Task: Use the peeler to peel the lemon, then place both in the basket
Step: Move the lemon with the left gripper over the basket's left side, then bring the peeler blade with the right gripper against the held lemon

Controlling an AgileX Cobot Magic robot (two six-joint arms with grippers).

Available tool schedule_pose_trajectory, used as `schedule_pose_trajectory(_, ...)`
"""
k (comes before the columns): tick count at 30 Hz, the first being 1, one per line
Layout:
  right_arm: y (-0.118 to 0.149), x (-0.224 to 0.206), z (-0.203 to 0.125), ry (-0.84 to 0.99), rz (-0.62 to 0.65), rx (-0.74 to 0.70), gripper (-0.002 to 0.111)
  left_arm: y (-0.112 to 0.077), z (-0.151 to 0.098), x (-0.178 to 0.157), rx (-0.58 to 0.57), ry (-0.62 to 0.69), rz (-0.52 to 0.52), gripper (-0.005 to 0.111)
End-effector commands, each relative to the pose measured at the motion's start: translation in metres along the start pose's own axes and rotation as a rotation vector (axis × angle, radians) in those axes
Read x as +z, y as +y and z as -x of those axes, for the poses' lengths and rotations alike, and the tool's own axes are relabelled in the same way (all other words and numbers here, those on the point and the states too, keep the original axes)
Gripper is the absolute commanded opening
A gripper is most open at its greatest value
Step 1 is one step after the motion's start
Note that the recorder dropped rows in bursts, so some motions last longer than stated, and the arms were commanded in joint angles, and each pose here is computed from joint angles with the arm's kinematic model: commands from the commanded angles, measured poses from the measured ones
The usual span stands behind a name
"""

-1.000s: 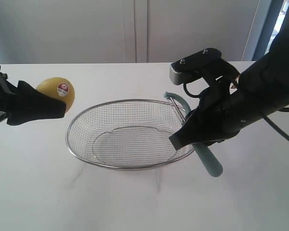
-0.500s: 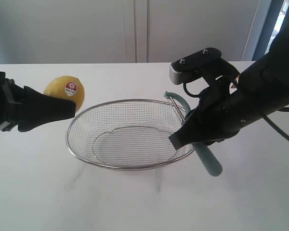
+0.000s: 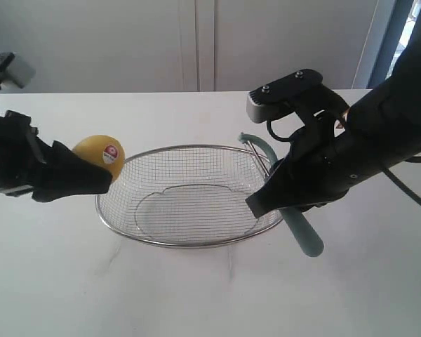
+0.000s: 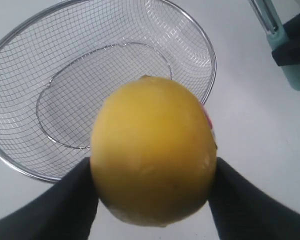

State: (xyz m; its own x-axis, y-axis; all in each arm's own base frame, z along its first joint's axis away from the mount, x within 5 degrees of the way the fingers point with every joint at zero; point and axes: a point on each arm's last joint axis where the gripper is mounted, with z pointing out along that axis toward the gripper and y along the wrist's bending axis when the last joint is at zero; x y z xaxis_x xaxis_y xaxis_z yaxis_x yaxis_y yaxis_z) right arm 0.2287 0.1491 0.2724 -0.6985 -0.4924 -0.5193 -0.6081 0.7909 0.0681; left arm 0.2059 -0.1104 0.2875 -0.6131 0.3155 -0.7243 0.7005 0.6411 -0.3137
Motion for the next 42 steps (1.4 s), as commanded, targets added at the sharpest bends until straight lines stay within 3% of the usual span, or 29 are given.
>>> schedule_pose_trajectory(1, 0.000, 0.000, 0.001, -0.012, 0.001, 0.000, 0.000, -0.014, 0.010, 0.009, 0.039, 0.046, -0.019, 0.000)
schedule_pose_trajectory(8, 0.000, 0.000, 0.001, -0.012, 0.001, 0.000, 0.000, -0.023, 0.014, 0.034, 0.083, 0.111, -0.064, 0.000)
schedule_pose_trajectory(21, 0.001, 0.016, 0.000, 0.041, 0.029, 0.035, 0.000, -0.030, 0.019, 0.042, 0.332, 0.059, -0.044, 0.000)
schedule_pose_trajectory(29, 0.006, 0.020, 0.000, 0.048, 0.095, 0.076, 0.000, -0.030, 0.022, 0.042, 0.301, 0.023, -0.035, 0.000)
schedule_pose_trajectory(32, 0.011, 0.025, 0.002, 0.052, 0.152, 0.092, 0.000, -0.035, 0.028, 0.040, 0.223, -0.038, -0.075, 0.000)
schedule_pose_trajectory(42, 0.020, 0.032, 0.018, 0.037, 0.288, 0.094, 0.000, -0.037, 0.029, 0.036, 0.273, -0.052, -0.079, 0.000)
